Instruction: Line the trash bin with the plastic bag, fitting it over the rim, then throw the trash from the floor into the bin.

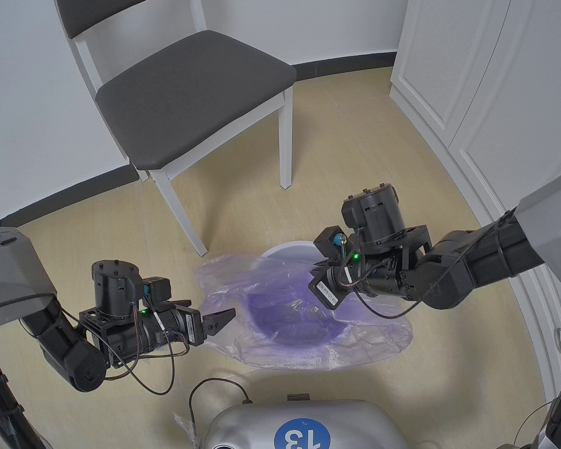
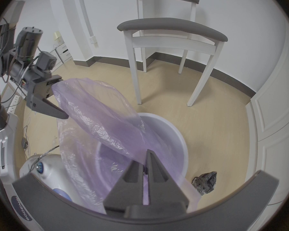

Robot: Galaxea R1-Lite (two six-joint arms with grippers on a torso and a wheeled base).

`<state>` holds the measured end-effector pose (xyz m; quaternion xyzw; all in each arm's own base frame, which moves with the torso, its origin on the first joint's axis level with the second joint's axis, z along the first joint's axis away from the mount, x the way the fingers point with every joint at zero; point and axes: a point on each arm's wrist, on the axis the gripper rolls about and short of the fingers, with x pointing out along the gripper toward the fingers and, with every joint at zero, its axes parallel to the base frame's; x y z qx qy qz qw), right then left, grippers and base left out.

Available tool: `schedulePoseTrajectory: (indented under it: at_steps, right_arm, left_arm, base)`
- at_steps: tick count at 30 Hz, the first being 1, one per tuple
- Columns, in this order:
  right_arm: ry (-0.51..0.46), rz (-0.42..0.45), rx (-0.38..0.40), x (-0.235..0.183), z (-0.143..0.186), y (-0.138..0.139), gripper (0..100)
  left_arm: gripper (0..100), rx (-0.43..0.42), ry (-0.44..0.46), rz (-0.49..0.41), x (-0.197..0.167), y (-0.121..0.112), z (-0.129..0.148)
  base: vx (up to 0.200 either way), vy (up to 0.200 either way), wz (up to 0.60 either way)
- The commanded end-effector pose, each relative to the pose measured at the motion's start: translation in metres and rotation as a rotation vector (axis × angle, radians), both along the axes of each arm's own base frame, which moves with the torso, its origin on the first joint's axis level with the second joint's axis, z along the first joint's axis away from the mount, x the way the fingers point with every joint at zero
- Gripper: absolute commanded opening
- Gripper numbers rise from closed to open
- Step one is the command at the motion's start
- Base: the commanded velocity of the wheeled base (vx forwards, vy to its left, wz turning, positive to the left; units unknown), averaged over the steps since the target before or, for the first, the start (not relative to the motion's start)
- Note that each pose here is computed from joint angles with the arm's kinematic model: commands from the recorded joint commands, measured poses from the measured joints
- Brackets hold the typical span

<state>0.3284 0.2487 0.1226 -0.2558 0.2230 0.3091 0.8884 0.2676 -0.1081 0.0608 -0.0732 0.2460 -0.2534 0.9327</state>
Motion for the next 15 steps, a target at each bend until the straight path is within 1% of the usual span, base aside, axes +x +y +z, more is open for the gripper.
schedulePoseTrajectory:
  at_steps: [1,4,11,15]
  right_arm:
    - [-0.02,-0.039,-0.005,0.028,-0.008,-0.005,0]
    - [-0.043,-0.057,0.01,0.037,-0.001,-0.008,0]
    - [-0.086,-0.077,0.017,0.05,0.012,-0.015,0]
    - [-0.092,-0.074,-0.018,0.058,0.015,-0.02,0]
  left_arm:
    - [100,0.012,0.016,0.009,0.005,-0.003,-0.016]
    - [100,0.011,0.011,0.008,0.005,-0.003,-0.017]
    - [100,0.004,0.001,0.008,0.005,-0.004,-0.016]
    - [100,0.002,-0.003,0.008,0.007,-0.004,-0.015]
  base:
    - [0.0,0.0,0.0]
    - [0.0,0.0,0.0]
    - [0.0,0.0,0.0]
    - [0.0,0.0,0.0]
